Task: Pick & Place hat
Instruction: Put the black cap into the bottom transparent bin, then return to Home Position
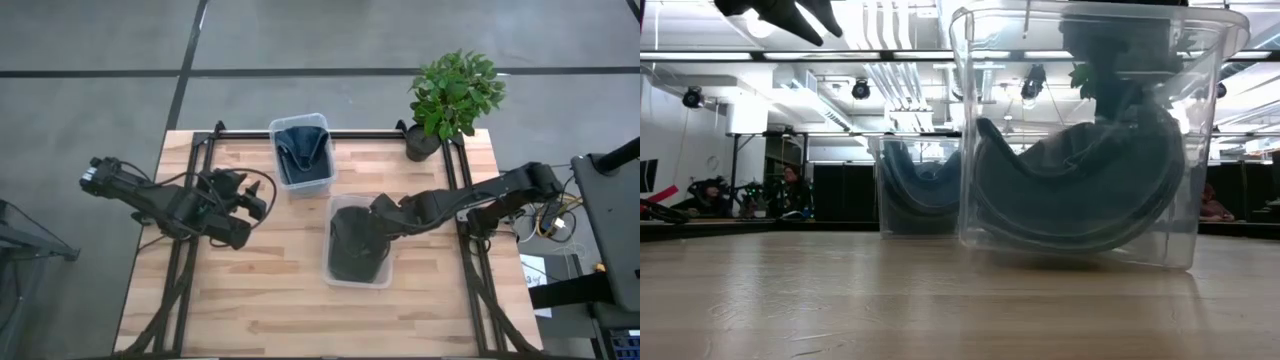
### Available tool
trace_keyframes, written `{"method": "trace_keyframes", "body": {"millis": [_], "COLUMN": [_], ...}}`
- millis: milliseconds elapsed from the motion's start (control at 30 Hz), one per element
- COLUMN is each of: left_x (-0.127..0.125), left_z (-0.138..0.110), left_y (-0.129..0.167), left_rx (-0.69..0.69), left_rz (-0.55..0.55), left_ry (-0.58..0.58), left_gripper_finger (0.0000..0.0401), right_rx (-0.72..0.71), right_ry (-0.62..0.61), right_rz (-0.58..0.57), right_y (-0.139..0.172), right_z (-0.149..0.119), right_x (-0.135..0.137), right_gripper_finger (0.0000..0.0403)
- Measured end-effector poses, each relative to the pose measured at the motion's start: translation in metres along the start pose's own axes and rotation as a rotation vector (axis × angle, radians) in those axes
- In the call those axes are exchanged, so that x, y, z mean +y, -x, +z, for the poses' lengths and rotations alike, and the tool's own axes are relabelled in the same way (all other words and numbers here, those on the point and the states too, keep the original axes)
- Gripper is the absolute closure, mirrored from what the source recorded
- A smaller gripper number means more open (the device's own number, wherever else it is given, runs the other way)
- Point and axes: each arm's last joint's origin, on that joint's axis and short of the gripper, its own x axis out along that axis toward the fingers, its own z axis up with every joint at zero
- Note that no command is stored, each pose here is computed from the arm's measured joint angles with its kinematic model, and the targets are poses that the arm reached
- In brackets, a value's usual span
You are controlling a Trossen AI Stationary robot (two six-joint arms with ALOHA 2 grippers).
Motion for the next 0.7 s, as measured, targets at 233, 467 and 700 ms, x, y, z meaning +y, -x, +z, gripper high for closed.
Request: {"method": "trace_keyframes", "body": {"millis": [233,467,700], "left_x": [-0.002,-0.002,0.006], "left_z": [-0.001,-0.001,0.003], "left_y": [-0.001,-0.001,0.002], "left_rx": [0.000,-0.001,0.000], "left_rz": [0.002,-0.001,0.000], "left_ry": [0.001,0.002,-0.006], "left_gripper_finger": [0.0214,0.0214,0.0214], "right_rx": [-0.035,-0.072,-0.164], "right_ry": [0.025,0.088,0.271], "right_rz": [0.044,-0.010,-0.087], "right_y": [0.008,0.047,0.099], "right_z": [0.006,0.017,0.010], "right_x": [0.006,0.005,-0.005], "right_gripper_finger": [0.0371,0.0371,0.0371]}}
